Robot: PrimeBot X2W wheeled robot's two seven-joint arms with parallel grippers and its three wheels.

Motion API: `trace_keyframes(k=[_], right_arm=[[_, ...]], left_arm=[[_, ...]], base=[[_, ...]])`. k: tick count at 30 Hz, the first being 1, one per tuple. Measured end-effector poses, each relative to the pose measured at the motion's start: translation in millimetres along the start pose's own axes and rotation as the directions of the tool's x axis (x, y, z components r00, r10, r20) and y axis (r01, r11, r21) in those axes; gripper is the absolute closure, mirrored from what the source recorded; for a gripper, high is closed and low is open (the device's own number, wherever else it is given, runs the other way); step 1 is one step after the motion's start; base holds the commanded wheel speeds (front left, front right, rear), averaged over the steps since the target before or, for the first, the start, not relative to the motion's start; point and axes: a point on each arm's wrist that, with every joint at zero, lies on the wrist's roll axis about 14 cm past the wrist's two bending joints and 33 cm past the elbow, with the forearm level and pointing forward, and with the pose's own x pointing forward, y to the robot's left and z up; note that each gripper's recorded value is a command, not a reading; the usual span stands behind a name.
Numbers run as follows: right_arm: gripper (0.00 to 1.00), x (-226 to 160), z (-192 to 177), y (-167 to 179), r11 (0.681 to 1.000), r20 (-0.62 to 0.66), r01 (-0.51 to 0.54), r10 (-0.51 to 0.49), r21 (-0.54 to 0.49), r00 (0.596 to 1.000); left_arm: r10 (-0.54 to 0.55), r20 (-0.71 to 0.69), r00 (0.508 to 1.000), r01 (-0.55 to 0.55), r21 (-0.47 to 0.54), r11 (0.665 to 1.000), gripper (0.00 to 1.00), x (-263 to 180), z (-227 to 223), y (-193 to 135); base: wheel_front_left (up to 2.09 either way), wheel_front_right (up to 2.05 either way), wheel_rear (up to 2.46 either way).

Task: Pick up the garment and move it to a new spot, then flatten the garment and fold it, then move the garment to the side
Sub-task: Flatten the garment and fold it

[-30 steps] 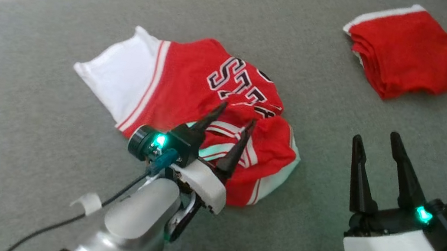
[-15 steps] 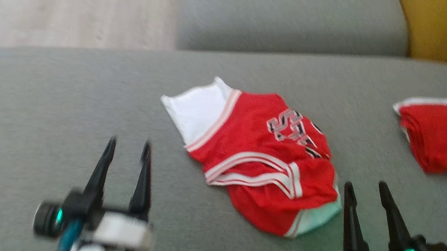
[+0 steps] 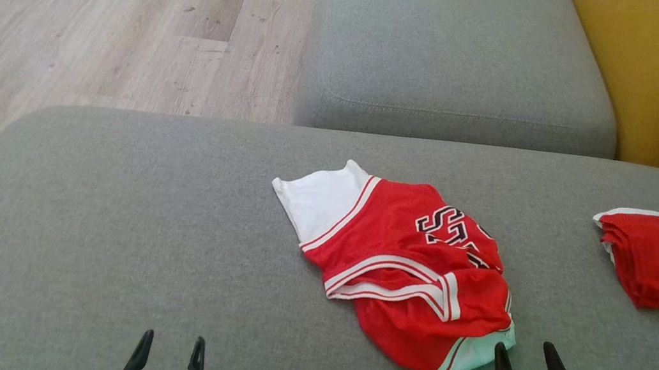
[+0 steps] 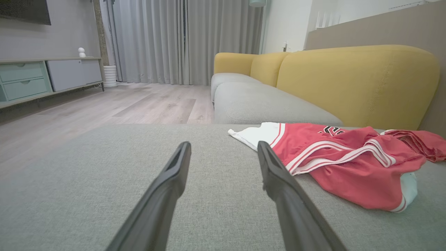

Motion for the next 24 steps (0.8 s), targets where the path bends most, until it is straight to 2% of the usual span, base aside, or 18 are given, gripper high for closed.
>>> trace_keyframes(k=[8,24], right_arm=[[0.00,-0.5,3.1,2.7,1.000,0.014,0.001,-0.001,0.008,1.000],[0.00,-0.3,1.8,3.4,1.000,0.010,0.005,-0.005,0.010,1.000]], left_arm=[[-0.018,0.026,0.999,0.017,0.041,0.999,0.00,2.1,6.1,1.5],[-0.038,0.017,0.999,0.037,0.053,0.998,0.00,5.0,2.9,-1.7]], base=[[0.00,0.00,0.00],[0.00,0.00,0.00]])
